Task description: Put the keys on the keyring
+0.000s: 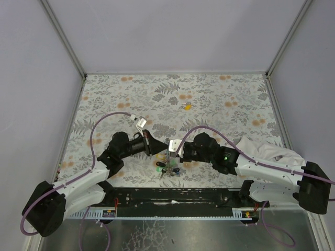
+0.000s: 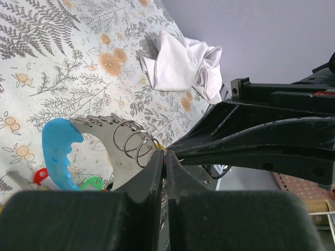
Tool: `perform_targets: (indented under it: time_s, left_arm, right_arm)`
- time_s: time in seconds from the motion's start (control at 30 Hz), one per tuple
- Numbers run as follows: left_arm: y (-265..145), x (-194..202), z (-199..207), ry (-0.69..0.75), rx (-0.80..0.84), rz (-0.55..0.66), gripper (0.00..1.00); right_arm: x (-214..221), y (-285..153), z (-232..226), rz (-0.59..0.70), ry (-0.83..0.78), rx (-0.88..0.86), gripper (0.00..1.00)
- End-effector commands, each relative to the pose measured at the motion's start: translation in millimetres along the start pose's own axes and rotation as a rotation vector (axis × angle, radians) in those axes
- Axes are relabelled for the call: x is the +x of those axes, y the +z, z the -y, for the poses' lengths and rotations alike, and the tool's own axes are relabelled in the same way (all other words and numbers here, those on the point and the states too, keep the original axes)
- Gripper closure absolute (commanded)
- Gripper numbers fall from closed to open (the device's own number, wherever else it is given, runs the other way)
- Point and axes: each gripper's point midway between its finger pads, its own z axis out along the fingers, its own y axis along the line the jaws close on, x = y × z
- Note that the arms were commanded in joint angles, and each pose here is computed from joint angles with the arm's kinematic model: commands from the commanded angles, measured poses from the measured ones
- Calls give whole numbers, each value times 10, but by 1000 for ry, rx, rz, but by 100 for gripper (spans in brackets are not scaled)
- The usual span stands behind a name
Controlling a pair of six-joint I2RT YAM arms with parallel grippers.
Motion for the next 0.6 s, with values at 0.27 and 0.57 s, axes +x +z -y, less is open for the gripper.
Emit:
perform_targets:
  time_s: [0.27,0.57]
  left_arm:
    - [-11,-561,141,42,51,286,100]
    - [-116,-427,228,173,56,197,74]
  right_arm:
    - [-9,44,-227,8,25,-53,100]
    - [-217,-103,145,-24,-68,71,100]
